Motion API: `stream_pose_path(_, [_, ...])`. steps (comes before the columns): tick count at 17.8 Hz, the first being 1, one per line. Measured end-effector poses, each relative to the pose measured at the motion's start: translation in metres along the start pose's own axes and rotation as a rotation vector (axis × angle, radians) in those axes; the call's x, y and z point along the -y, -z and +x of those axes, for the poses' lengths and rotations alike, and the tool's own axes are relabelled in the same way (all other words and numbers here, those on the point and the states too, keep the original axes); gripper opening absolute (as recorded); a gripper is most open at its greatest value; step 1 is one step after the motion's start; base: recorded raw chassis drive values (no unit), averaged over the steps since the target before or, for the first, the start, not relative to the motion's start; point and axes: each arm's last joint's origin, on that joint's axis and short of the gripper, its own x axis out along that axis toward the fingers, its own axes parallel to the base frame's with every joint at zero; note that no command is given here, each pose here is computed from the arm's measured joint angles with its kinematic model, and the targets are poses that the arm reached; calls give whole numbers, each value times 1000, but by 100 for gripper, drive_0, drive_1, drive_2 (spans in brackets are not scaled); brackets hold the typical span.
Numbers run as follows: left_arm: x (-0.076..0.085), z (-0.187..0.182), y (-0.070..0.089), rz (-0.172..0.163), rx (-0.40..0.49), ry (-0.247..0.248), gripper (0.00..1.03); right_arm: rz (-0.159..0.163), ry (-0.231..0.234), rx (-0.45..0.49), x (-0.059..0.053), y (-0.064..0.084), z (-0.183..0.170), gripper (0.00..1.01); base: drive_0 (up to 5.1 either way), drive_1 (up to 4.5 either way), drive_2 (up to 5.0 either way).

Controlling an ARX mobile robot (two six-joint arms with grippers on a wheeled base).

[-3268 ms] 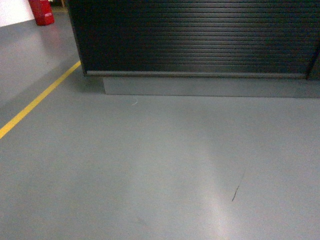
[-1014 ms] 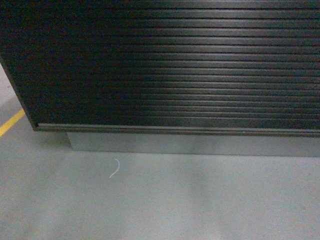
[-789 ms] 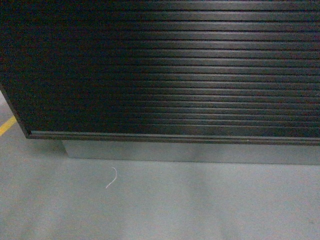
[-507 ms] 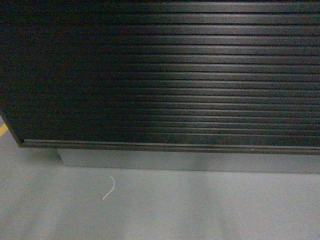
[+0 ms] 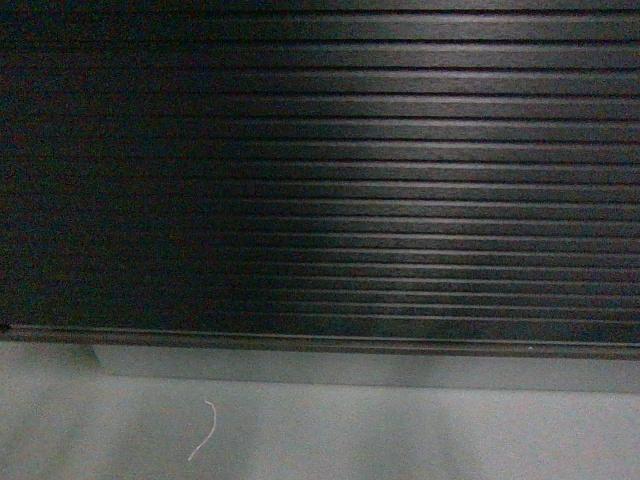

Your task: Place dark red mango on scale at checkout

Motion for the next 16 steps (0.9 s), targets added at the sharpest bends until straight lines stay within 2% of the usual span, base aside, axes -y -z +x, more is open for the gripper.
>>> stream_pose_path(8, [0, 0, 0, 0, -5, 0, 98, 0, 0, -2, 0, 0, 0, 98, -7, 279, -294])
stream_pose_path(16, [0, 0, 0, 0, -3, 0, 98, 0, 0, -1, 0, 0, 0, 98, 0, 0, 0])
